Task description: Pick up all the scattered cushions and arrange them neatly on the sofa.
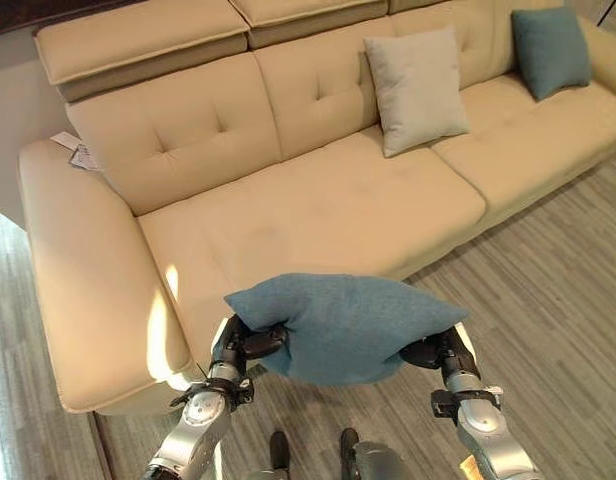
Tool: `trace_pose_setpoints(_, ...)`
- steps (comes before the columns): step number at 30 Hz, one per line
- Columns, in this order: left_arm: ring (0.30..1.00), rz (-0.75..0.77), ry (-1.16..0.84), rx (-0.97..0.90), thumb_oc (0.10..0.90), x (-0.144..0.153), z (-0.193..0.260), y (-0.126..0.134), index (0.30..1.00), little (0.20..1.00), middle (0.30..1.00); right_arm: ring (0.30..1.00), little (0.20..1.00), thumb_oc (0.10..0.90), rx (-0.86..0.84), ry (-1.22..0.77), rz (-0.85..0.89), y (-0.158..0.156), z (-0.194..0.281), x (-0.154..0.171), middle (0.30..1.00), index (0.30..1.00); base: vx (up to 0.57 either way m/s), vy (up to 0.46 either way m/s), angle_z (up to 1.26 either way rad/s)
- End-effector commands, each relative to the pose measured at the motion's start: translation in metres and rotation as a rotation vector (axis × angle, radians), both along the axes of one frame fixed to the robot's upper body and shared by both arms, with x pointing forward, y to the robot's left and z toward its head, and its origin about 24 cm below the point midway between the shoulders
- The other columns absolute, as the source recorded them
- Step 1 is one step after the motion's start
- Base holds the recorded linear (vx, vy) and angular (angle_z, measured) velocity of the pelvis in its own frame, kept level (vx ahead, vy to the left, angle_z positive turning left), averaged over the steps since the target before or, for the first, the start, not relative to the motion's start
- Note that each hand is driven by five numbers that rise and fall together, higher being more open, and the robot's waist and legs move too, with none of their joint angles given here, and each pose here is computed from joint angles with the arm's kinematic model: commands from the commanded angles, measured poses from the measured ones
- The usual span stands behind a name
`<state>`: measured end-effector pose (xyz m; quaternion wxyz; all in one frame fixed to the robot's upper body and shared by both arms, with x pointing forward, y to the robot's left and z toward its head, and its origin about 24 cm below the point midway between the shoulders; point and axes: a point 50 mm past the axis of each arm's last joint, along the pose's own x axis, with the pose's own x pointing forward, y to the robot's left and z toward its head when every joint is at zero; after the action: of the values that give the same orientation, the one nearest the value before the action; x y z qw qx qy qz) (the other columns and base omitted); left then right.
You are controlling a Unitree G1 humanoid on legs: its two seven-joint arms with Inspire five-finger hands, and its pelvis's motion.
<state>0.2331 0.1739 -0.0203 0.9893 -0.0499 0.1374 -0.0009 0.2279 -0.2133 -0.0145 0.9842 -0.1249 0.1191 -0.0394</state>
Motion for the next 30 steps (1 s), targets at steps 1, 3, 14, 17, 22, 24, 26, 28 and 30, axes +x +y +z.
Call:
trace_pose_setpoints(1, 0.3, -0.211, -0.334, -0.139, 0.4, 0.024, 0.06, -0.052, 0.3, 0.3, 0.3, 0.3, 0.3, 0.4, 0.094, -0.37, 0.23, 0.049, 0.069, 0.03, 0.3, 0.3, 0.19, -0.154, -0.19)
trace_pose_setpoints(3, 0.3, -0.195, -0.328, -0.15, 0.4, 0.022, 0.057, -0.051, 0.3, 0.3, 0.3, 0.3, 0.3, 0.4, 0.101, -0.358, 0.217, 0.047, 0.066, 0.027, 0.3, 0.3, 0.21, -0.208, 0.45)
trace_pose_setpoints(14, 0.3, -0.217, -0.289, -0.185, 0.4, 0.023, 0.051, -0.061, 0.3, 0.3, 0.3, 0.3, 0.3, 0.4, 0.087, -0.348, 0.152, 0.027, 0.065, 0.022, 0.3, 0.3, 0.12, -0.117, 0.3)
trace_pose_setpoints(17, 0.3, -0.24, -0.299, -0.17, 0.4, 0.026, 0.054, -0.066, 0.3, 0.3, 0.3, 0.3, 0.3, 0.4, 0.077, -0.344, 0.121, 0.022, 0.064, 0.022, 0.3, 0.3, 0.15, -0.002, 0.16)
trace_pose_setpoints(22, 0.3, -0.221, -0.285, -0.173, 0.4, 0.021, 0.051, -0.063, 0.3, 0.3, 0.3, 0.3, 0.3, 0.4, 0.09, -0.32, 0.124, 0.027, 0.058, 0.018, 0.3, 0.3, 0.19, 0.056, -0.07)
trace_pose_setpoints(24, 0.3, -0.215, -0.284, -0.166, 0.4, 0.02, 0.05, -0.059, 0.3, 0.3, 0.3, 0.3, 0.3, 0.4, 0.087, -0.315, 0.14, 0.03, 0.057, 0.019, 0.3, 0.3, 0.27, 0.144, -0.23)
trace_pose_setpoints(26, 0.3, -0.211, -0.287, -0.16, 0.4, 0.02, 0.051, -0.057, 0.3, 0.3, 0.3, 0.3, 0.3, 0.4, 0.089, -0.314, 0.146, 0.032, 0.057, 0.02, 0.3, 0.3, 0.14, 0.104, -0.1)
trace_pose_setpoints(28, 0.3, -0.206, -0.296, -0.151, 0.4, 0.021, 0.053, -0.055, 0.3, 0.3, 0.3, 0.3, 0.3, 0.4, 0.095, -0.317, 0.162, 0.037, 0.057, 0.022, 0.3, 0.3, 0.16, 0.173, -0.17)
trace_pose_setpoints(30, 0.3, -0.185, -0.311, -0.135, 0.4, 0.02, 0.056, -0.046, 0.3, 0.3, 0.3, 0.3, 0.3, 0.4, 0.086, -0.327, 0.18, 0.04, 0.06, 0.025, 0.3, 0.3, 0.15, 0.18, -0.27)
